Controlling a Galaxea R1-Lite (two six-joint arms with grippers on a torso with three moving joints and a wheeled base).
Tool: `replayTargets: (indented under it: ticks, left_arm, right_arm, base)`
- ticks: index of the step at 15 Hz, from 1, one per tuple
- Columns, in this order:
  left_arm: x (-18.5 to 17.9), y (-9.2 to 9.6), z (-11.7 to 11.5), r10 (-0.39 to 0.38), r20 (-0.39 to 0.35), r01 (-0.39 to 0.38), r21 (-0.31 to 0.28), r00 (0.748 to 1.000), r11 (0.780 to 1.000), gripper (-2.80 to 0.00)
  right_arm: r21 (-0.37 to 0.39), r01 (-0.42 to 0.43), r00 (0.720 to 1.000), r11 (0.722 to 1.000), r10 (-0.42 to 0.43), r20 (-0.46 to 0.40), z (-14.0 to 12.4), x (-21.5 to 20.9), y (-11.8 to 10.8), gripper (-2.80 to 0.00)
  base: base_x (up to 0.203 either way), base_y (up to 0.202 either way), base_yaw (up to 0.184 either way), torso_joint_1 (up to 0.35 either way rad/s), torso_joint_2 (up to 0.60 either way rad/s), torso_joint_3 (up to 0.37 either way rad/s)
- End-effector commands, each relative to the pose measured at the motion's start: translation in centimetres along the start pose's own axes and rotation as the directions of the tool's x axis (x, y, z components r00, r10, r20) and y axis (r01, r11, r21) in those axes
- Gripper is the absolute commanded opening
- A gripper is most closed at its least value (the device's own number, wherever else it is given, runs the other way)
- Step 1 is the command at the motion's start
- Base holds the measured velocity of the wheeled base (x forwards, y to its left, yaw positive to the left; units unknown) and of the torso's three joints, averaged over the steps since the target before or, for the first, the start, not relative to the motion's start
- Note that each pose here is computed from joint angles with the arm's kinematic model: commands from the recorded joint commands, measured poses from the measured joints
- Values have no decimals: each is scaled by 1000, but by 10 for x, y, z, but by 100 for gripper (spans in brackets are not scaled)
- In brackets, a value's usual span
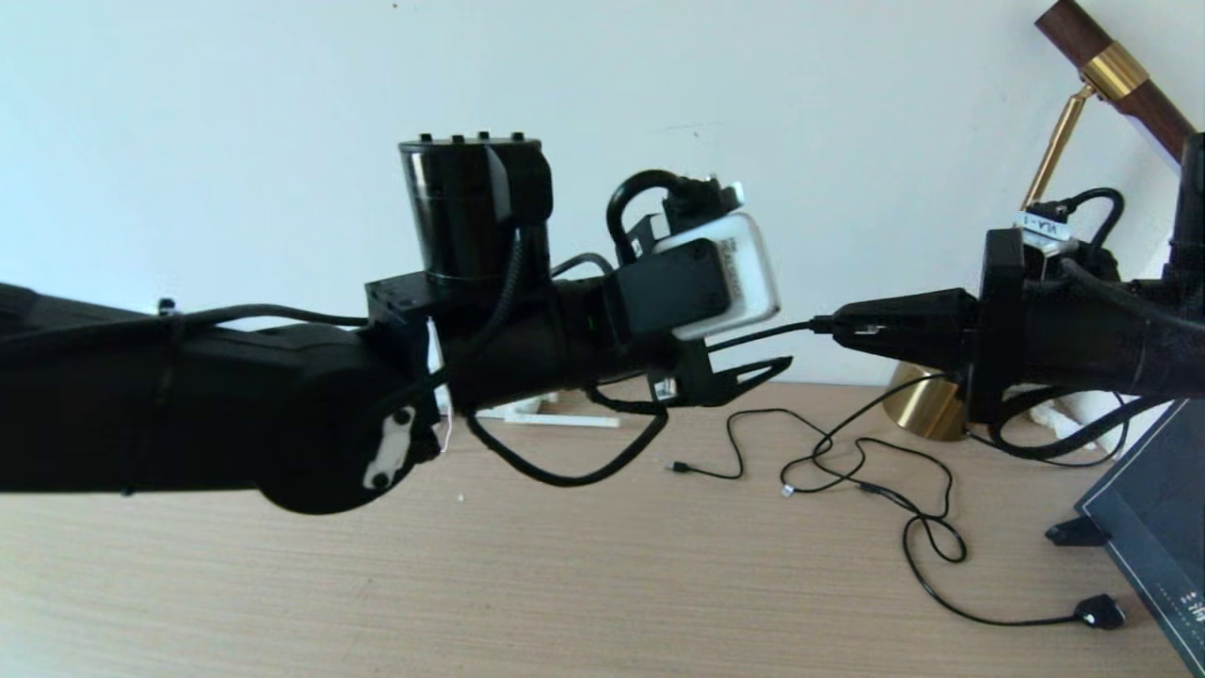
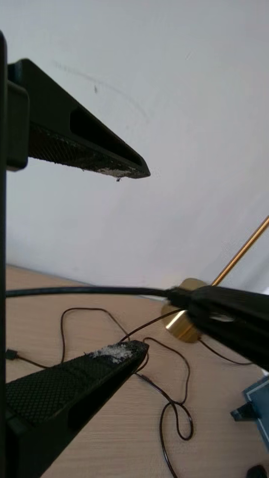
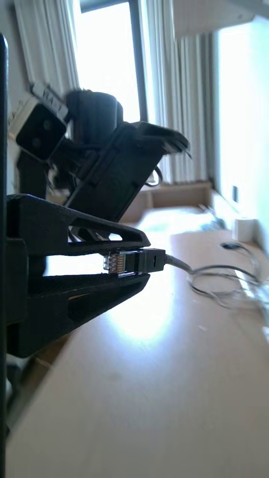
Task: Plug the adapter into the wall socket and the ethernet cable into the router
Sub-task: Hand it to the other hand
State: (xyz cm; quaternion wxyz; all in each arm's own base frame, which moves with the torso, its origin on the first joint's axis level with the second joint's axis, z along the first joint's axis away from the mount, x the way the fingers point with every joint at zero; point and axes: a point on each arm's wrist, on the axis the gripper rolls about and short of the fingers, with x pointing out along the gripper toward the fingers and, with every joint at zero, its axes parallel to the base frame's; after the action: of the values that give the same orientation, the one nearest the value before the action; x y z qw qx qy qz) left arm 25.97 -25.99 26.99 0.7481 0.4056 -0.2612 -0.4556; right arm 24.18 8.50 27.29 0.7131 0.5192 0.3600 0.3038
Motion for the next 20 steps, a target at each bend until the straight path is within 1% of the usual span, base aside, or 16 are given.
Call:
replayTargets:
  ticks: [1,3,4,5,6,8,10,12,14,15,16,18,20]
  left_arm:
    - [-18,8,-2,2,17,-2,9,1000,1000,0]
    - [-33,3,-2,-34,49,34,1,998,999,0]
    - [-39,-1,-4,-48,61,49,-4,997,999,0]
    - [-43,-4,-8,-45,78,45,-3,996,999,0]
    - [-46,-5,-10,-27,108,27,4,994,1000,0]
    - [-49,-14,-12,-17,157,16,5,987,1000,0]
    - [-44,-30,-23,-30,178,29,6,984,1000,0]
    - [-31,-35,-34,-38,187,40,-7,982,999,0]
    - [-11,-33,-41,-42,243,40,11,969,999,0]
    - [-3,-30,-42,-36,285,28,31,958,999,0]
    - [2,-31,-41,-49,325,37,43,945,998,0]
    - [8,-40,-50,-77,340,67,42,937,997,0]
    - [15,-46,-57,-66,371,46,62,926,997,0]
  right_arm:
    - [96,-3,997,995,11,-74,9,12,-6,-280]
    - [201,-17,989,979,46,-139,19,12,-7,-280]
    - [213,-19,988,977,51,-146,21,11,-8,-280]
    - [215,-19,987,976,52,-149,21,10,-8,-280]
    - [215,-22,986,976,56,-155,20,11,-7,-280]
    - [221,-41,979,974,83,-186,21,10,-5,-280]
    - [223,-50,978,973,93,-187,21,11,-5,-280]
    - [224,-51,978,973,94,-186,21,11,-5,-280]
    - [225,-51,978,973,94,-187,21,10,-5,-280]
    - [226,-50,978,973,94,-187,20,10,-5,-280]
    - [226,-50,978,973,94,-189,19,9,-4,-280]
    - [226,-52,975,973,98,-197,18,7,-4,-280]
    - [227,-54,972,972,103,-209,17,7,-4,-280]
  base:
    - [0,0,0,0,0,0]
    - [0,0,0,0,0,0]
    - [0,0,0,0,0,0]
    - [0,0,0,0,0,0]
    - [0,0,0,0,0,0]
    - [0,0,0,0,0,0]
    - [0,0,0,0,0,0]
    - [0,0,0,0,0,0]
    - [0,0,0,0,0,0]
    - [0,0,0,0,0,0]
    - [0,0,0,0,0,0]
    - [0,0,0,0,0,0]
    - [0,0,0,0,0,0]
